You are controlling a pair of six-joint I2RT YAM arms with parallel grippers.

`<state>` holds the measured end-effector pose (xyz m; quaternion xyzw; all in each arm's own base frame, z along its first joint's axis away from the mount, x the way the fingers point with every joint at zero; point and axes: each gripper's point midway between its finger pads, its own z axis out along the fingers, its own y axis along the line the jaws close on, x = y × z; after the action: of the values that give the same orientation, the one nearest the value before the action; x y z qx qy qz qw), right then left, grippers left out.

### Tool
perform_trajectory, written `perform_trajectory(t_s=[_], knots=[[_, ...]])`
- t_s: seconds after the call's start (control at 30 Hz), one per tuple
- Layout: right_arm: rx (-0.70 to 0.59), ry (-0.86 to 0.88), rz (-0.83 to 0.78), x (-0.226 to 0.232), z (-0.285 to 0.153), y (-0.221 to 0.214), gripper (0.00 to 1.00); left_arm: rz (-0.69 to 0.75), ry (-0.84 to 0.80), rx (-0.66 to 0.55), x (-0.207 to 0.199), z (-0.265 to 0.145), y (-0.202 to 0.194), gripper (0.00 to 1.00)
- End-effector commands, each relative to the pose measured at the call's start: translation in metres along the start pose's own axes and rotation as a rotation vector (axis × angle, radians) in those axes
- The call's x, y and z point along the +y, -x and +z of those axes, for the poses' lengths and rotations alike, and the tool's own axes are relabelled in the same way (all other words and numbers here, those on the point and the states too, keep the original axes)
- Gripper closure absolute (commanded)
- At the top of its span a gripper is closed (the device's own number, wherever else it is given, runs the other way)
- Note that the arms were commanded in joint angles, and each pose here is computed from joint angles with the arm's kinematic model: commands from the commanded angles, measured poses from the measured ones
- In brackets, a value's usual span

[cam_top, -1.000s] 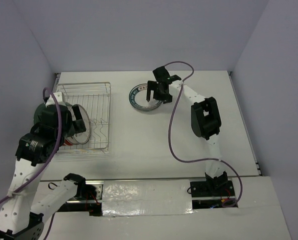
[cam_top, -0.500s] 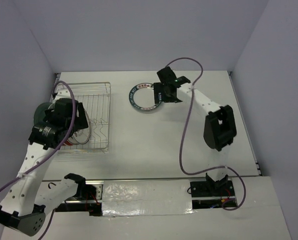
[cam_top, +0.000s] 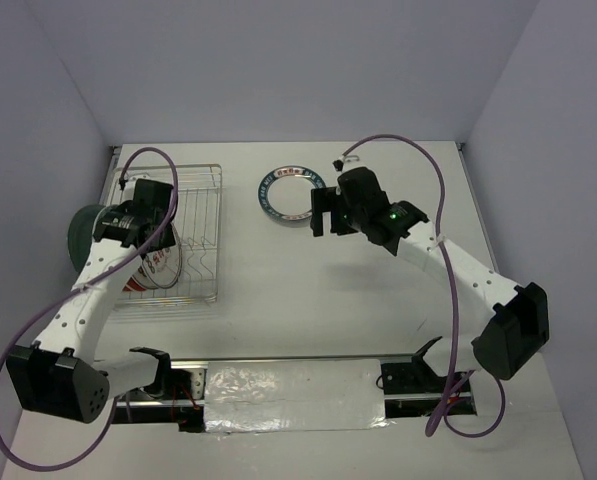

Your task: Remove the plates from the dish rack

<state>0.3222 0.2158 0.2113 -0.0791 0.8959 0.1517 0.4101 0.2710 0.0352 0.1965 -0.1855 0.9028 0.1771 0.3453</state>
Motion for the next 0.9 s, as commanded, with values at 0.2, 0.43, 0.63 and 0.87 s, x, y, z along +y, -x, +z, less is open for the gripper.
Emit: perform_trajectory(t_s=[0.2,0.43,0.63,0.87], knots=[[-0.030,0.046,0.011,0.006,0.000,-0.013,0.00,-0.019,0.011,0.001,0.001,0.018,-0.012,0.69],[-0.058,0.100,0.043,0.023,-0.015,-0.011,0.00,-0.041,-0.052,-0.121,0.011,-0.021,0.023,0.85],[-0.092,0.209,0.094,0.046,-0.029,-0.006,0.00,-0.051,-0.024,-0.185,0.030,-0.054,0.047,1.00],[-0.194,0.760,0.120,0.126,-0.087,0.009,0.00,-0.103,-0.397,-0.299,0.003,-0.130,0.077,1.00]])
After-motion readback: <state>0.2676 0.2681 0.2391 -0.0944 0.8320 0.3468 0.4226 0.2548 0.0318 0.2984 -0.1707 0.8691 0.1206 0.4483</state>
